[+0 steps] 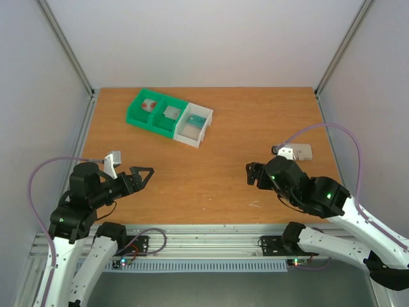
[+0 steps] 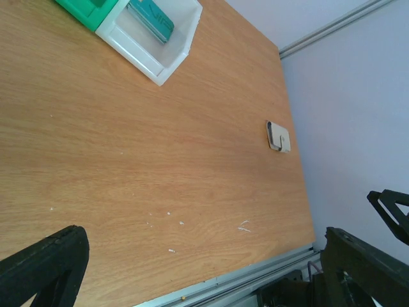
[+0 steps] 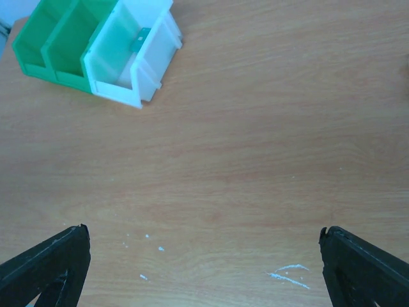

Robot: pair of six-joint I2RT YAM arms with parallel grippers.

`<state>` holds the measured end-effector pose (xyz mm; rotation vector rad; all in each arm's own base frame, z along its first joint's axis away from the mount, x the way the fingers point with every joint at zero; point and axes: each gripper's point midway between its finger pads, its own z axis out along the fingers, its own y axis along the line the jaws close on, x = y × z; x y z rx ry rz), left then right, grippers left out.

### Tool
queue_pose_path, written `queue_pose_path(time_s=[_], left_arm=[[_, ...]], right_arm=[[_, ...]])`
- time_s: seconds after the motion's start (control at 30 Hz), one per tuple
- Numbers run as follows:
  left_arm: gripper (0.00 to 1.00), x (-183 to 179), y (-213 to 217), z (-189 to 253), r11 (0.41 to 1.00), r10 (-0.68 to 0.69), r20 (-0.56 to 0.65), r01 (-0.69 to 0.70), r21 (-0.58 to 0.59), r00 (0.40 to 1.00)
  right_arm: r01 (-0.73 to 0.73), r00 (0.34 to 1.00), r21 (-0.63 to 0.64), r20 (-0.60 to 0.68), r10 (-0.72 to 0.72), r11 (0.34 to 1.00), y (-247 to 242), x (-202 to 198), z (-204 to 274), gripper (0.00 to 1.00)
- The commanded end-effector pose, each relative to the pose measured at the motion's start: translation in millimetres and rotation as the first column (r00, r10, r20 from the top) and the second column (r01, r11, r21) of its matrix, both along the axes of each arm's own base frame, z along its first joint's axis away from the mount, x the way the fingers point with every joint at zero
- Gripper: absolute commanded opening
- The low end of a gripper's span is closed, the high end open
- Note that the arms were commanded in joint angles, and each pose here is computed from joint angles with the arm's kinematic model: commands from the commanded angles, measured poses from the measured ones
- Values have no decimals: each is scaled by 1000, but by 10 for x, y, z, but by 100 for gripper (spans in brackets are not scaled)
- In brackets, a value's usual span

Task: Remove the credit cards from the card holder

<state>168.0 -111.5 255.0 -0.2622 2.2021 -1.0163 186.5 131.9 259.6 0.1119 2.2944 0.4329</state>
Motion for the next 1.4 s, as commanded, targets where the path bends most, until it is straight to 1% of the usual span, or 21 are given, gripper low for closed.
queue_pose_path(time_s=[0.0, 0.1, 0.2, 0.27, 0.37, 0.47, 0.5, 0.6, 0.67, 0.73, 0.83, 0.87, 0.93, 1.03, 1.1, 1.17, 1.23, 1.27, 1.37], left_arm=[[99, 13, 28, 76, 1000, 16, 42, -16, 1, 999], [99, 24, 5, 89, 1000, 4, 48, -3, -7, 999], [99, 48, -5, 71, 1000, -5, 39, 5, 2, 999], [99, 68, 27, 44, 1000, 5, 30, -6, 30, 1000], [99, 108, 68, 42, 998, 18, 35, -20, 66, 999], [99, 153, 92, 51, 995, 22, 46, -26, 94, 999], [99, 169, 105, 62, 994, 25, 53, -30, 106, 998], [99, 230, 172, 62, 986, 42, 75, -54, 159, 996], [99, 260, 219, 79, 979, 53, 96, -71, 192, 994], [99, 285, 253, 120, 972, 55, 126, -82, 219, 990], [99, 331, 291, 200, 964, 59, 179, -103, 245, 982], [99, 342, 302, 220, 962, 61, 194, -110, 251, 979], [99, 372, 331, 231, 955, 65, 217, -124, 271, 974], [99, 401, 359, 161, 948, 72, 218, -135, 290, 973], [99, 408, 351, 118, 948, 67, 211, -128, 293, 975], [99, 411, 335, 113, 949, 59, 209, -120, 290, 976], [99, 417, 343, 119, 948, 60, 217, -124, 295, 974], [99, 424, 364, 114, 944, 69, 217, -134, 302, 974], [99, 419, 395, 119, 938, 80, 223, -148, 312, 972]], right_arm=[[46, 997, -18, 66, -45, 999, -108, 57, 149, 98], [90, 992, -93, 100, -81, 992, -209, 127, 159, 98], [130, 985, -244, 143, -97, 961, -282, 256, 153, 98], [167, 976, -384, 193, -98, 908, -315, 404, 141, 99], [230, 966, -553, 228, -120, 801, -342, 612, 176, 99], [254, 963, -663, 242, -120, 704, -295, 795, 163, 98], [245, 967, -698, 229, -114, 673, -258, 863, 102, 98], [193, 980, -768, 176, -89, 610, -196, 1054, -73, 97], [155, 988, -805, 127, -88, 573, -210, 1186, -232, 93], [109, 993, -829, 60, -106, 549, -273, 1308, -421, 85], [73, 987, -857, -11, -160, 511, -454, 1464, -655, 70], [66, 983, -868, -28, -182, 492, -534, 1510, -724, 64], [55, 968, -886, -66, -243, 461, -730, 1596, -867, 54], [26, 942, -895, -127, -311, 446, -929, 1712, -1097, 47], [1, 924, -900, -166, -344, 436, -1032, 1772, -1250, 41], [-34, 904, -900, -213, -370, 435, -1120, 1831, -1467, 39], [-63, 884, -892, -258, -390, 447, -1189, 1892, -1657, 39], [-77, 875, -893, -274, -400, 443, -1220, 1923, -1743, 39], [-118, 848, -915, -295, -440, 385, -1343, 2004, -1923, 41]])
